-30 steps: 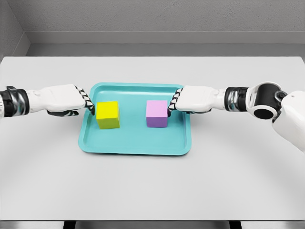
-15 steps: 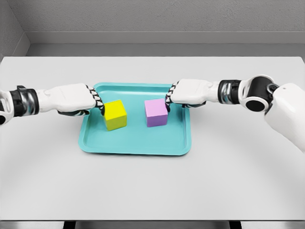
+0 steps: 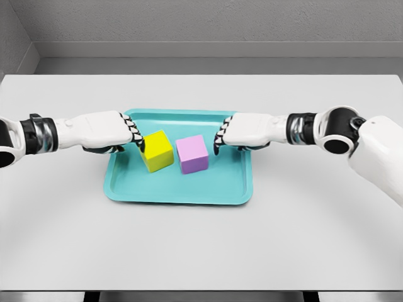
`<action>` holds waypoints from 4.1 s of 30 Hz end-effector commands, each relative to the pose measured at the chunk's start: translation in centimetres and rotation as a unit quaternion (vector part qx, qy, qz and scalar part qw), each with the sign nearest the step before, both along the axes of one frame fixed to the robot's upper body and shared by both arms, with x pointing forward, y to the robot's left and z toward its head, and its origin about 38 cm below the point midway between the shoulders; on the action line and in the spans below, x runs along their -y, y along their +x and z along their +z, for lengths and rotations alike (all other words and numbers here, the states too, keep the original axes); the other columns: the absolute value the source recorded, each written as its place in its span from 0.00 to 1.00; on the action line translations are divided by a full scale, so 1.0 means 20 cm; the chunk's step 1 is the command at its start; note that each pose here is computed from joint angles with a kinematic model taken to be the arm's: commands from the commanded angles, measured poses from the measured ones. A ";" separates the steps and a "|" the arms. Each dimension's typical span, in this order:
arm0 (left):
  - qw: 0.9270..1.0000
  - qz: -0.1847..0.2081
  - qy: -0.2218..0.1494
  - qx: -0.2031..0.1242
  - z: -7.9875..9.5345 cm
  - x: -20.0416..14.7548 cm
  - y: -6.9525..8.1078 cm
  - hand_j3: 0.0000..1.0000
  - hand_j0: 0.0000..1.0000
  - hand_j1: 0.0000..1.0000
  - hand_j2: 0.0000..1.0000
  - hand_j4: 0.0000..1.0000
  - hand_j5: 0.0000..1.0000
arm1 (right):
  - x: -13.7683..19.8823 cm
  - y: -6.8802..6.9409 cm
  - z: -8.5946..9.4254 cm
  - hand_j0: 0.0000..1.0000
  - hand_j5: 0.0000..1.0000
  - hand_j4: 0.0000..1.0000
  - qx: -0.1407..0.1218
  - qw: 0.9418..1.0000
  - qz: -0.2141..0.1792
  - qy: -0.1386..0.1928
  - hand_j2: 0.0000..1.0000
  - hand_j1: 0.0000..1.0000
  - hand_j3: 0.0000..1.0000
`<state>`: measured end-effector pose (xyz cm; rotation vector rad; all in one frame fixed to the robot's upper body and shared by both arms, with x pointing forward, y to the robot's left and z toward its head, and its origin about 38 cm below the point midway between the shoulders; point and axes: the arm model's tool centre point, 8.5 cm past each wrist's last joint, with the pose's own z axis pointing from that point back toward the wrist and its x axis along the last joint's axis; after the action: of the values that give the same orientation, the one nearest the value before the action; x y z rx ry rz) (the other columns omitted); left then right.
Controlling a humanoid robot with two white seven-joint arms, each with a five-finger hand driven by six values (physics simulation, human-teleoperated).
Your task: Push two cubes
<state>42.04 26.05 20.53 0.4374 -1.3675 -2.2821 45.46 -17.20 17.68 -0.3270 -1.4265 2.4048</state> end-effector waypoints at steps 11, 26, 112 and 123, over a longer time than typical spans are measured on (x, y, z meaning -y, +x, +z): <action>1.000 0.003 0.002 0.007 0.04 -0.03 0.00 0.61 0.61 0.61 0.61 0.61 0.61 | -0.02 -0.08 0.03 0.68 0.68 0.68 0.005 1.000 0.024 0.006 0.68 0.68 0.68; 0.998 0.061 0.002 -0.025 -0.07 -0.16 0.10 0.62 0.62 0.62 0.62 0.62 0.62 | -0.08 -0.04 -0.03 0.68 0.68 0.68 -0.009 1.000 0.021 0.004 0.68 0.68 0.68; 0.991 0.136 0.004 -0.021 0.07 -0.50 0.15 0.56 0.56 0.56 0.56 0.56 0.56 | -0.14 -0.44 0.09 0.67 0.67 0.67 0.013 0.991 0.128 0.046 0.67 0.67 0.67; 0.986 0.164 0.006 -0.021 0.09 -0.61 0.16 0.57 0.57 0.57 0.57 0.57 0.57 | -0.21 -0.31 -0.06 0.67 0.67 0.67 -0.022 0.994 0.099 0.044 0.67 0.67 0.67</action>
<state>45.26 37.61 22.14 0.5617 -1.1744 -2.0349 38.83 -13.18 16.92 -0.1219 -1.6171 2.4906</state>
